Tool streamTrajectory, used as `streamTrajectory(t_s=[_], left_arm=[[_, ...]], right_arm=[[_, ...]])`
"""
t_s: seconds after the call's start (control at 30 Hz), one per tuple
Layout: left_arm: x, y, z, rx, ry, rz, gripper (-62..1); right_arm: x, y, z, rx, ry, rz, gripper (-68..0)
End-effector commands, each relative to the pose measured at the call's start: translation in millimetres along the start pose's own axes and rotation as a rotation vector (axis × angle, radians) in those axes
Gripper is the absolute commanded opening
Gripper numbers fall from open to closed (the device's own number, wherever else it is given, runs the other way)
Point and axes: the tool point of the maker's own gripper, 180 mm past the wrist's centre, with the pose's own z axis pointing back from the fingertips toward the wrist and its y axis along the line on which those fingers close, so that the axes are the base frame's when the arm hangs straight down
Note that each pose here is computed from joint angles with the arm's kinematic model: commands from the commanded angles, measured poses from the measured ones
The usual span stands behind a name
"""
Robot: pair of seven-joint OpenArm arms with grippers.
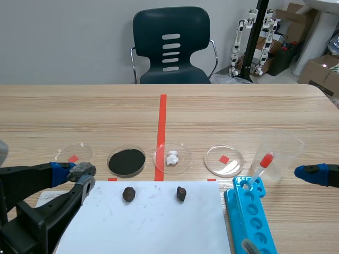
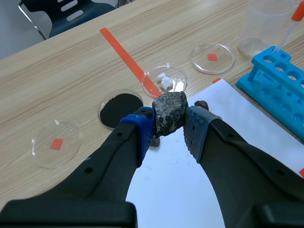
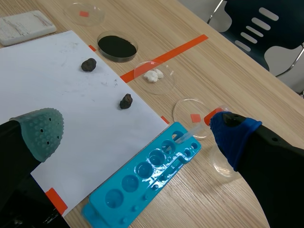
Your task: Put the mineral in the empty petri dish
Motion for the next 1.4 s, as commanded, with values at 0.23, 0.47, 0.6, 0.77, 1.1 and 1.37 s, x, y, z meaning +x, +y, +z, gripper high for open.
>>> streamTrajectory(t_s=[0.23, 0.47, 0.6, 0.77, 1.1, 1.37], left_arm=[[9.9, 1.9, -1.1, 0.011, -0.038, 0.007, -46.6], [9.9, 1.9, -1.1, 0.011, -0.038, 0.007, -46.6], [9.9, 1.9, -1.1, 0.011, -0.038, 0.007, -46.6], [9.9, 1.9, -1.1, 0.011, -0.038, 0.007, -46.6], [10.0, 2.0, -1.2, 0.011, -0.039, 0.007, -46.6], [3.1, 13.0, -11.6, 0.05, 0.02, 0.001, -46.6]], right_arm=[[6.0, -3.9, -0.9, -0.006, -0.023, 0.008, -2.0], [6.0, -3.9, -0.9, -0.006, -0.023, 0.008, -2.0], [6.0, -3.9, -0.9, -0.006, -0.023, 0.008, -2.0], [6.0, -3.9, -0.9, -0.006, -0.023, 0.008, -2.0], [6.0, -3.9, -0.9, -0.006, -0.023, 0.008, -2.0], [6.0, -3.9, -0.9, -0.006, -0.023, 0.008, -2.0]])
